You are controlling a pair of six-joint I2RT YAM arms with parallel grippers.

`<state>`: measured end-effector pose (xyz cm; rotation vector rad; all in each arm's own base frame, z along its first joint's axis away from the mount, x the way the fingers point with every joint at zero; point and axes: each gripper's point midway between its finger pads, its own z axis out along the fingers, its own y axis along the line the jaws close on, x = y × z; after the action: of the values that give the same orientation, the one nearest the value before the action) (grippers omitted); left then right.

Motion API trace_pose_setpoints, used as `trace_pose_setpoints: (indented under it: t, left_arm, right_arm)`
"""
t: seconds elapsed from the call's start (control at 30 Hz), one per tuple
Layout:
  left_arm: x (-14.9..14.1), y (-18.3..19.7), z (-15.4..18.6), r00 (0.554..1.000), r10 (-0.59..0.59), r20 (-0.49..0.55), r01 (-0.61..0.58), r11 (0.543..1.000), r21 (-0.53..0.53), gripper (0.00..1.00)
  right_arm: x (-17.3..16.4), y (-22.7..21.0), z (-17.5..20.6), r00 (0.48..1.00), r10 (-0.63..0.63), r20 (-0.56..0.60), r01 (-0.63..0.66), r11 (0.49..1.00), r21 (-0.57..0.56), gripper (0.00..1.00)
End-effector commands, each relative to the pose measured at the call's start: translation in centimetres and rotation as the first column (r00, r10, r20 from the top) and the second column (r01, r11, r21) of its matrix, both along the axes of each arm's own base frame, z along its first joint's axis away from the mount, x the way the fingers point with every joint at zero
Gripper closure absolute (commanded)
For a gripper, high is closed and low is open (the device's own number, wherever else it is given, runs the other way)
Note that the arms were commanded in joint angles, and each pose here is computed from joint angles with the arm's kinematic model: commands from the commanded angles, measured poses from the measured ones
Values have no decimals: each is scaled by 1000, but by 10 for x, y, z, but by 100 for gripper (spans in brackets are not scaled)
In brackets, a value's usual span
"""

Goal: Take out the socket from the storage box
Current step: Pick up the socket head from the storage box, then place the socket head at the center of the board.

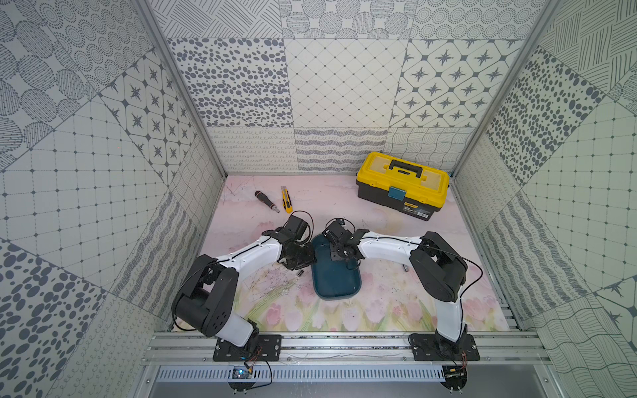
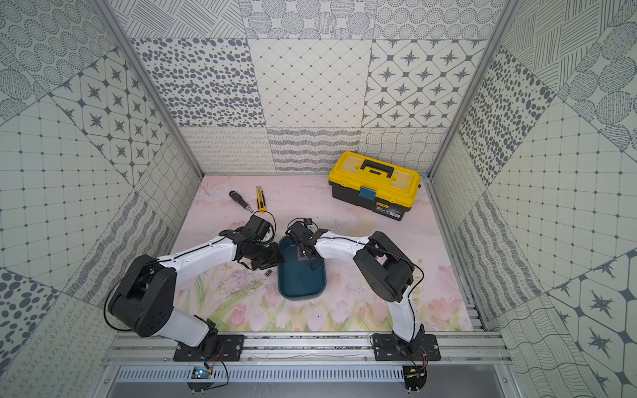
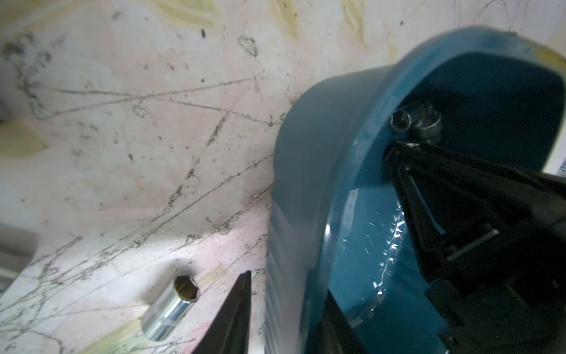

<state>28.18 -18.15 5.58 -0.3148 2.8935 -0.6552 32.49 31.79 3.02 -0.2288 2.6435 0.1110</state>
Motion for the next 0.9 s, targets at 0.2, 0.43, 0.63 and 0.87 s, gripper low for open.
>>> trace_pose_setpoints:
  t: [0.2,0.43,0.63,0.87]
  left_arm:
    - [2,2,1,1000,-2,13,2,1000,3,66]
    - [3,6,0,1000,5,12,-5,1000,18,66]
    - [3,7,0,1000,8,10,-8,1000,19,67]
    - [6,7,2,1000,4,14,-5,1000,20,67]
  right_arm:
    - [1,14,18,995,100,14,-100,995,29,95]
    - [-6,1,89,983,144,116,-156,983,101,94]
    - [0,-57,116,987,39,154,-52,995,82,92]
    - [-3,-110,72,996,-85,15,84,995,60,91]
